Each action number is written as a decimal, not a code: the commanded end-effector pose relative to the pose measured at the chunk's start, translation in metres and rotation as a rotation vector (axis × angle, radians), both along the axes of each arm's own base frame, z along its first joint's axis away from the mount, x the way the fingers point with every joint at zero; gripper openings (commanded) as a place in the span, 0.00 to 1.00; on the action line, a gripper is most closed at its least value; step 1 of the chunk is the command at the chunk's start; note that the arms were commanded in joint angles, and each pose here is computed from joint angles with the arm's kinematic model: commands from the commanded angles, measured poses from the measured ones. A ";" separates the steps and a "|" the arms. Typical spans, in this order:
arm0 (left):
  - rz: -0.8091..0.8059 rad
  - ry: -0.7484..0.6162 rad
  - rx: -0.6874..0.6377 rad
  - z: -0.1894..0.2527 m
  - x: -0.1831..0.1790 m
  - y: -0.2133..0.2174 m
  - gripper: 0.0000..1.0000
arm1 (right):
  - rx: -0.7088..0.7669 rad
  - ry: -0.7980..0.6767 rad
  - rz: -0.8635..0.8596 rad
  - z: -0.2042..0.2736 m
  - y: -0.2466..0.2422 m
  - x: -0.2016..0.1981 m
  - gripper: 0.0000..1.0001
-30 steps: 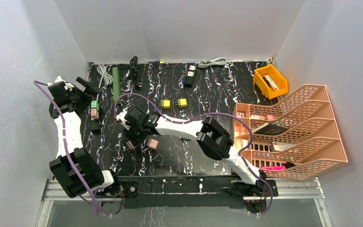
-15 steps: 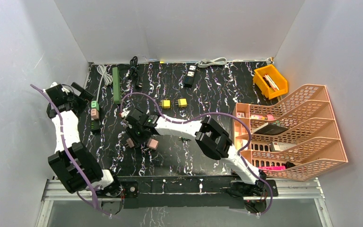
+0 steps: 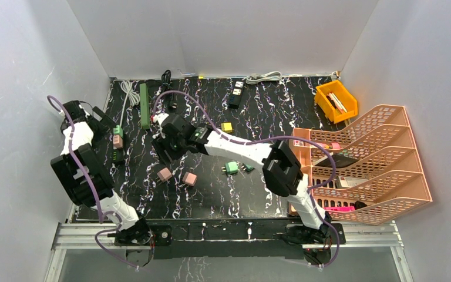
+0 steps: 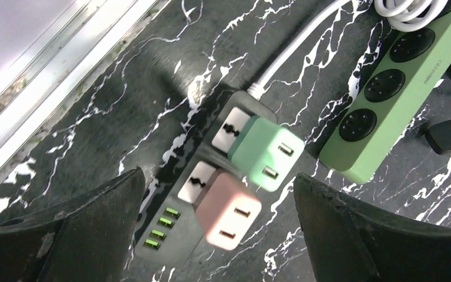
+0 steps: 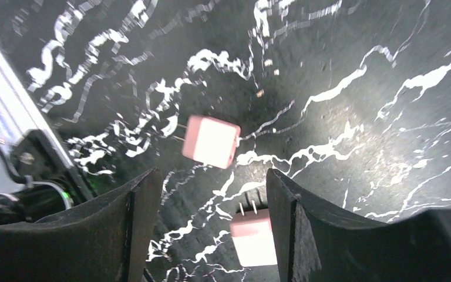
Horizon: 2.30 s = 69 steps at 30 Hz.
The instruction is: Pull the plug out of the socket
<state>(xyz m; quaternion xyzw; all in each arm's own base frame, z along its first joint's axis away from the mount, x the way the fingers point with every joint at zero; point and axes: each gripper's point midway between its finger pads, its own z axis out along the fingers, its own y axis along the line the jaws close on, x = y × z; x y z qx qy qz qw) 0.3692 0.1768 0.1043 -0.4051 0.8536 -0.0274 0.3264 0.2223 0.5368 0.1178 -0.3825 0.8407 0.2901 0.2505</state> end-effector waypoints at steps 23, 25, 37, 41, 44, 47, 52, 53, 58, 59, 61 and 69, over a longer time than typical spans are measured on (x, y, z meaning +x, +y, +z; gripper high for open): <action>-0.287 0.216 -0.129 -0.079 0.020 -0.076 0.53 | 0.106 -0.105 0.111 0.026 0.009 0.014 0.80; -0.305 0.207 -0.136 -0.075 0.020 -0.086 0.38 | 0.124 -0.114 0.104 0.027 0.012 0.020 0.80; -0.394 -0.009 -0.197 -0.012 0.026 -0.132 0.00 | 0.435 -0.074 0.073 0.055 0.048 0.075 0.92; -0.416 -0.087 -0.188 0.011 0.032 -0.136 0.00 | 0.557 0.074 0.091 0.060 0.053 0.083 0.92; -0.426 -0.146 -0.183 0.026 0.035 -0.139 0.00 | 0.587 0.144 0.092 0.059 0.056 0.086 0.92; -0.438 -0.186 -0.189 0.034 0.036 -0.144 0.00 | 0.621 0.194 0.111 0.066 0.059 0.080 0.91; -0.454 -0.242 -0.199 0.049 0.037 -0.151 0.00 | 0.633 0.251 0.111 0.063 0.066 0.079 0.91; -0.459 -0.253 -0.201 0.053 0.037 -0.153 0.00 | 0.633 0.259 0.110 0.061 0.068 0.080 0.91; -0.479 -0.280 -0.192 0.063 0.037 -0.159 0.00 | 0.638 0.276 0.115 0.059 0.074 0.077 0.90; -0.483 -0.284 -0.192 0.065 0.036 -0.161 0.00 | 0.639 0.270 0.113 0.060 0.074 0.078 0.90; -0.495 -0.293 -0.190 0.068 0.036 -0.164 0.00 | 0.642 0.259 0.110 0.061 0.075 0.079 0.89; -0.490 -0.280 -0.184 0.069 0.034 -0.168 0.00 | 0.535 -0.065 0.110 0.071 0.082 0.076 0.89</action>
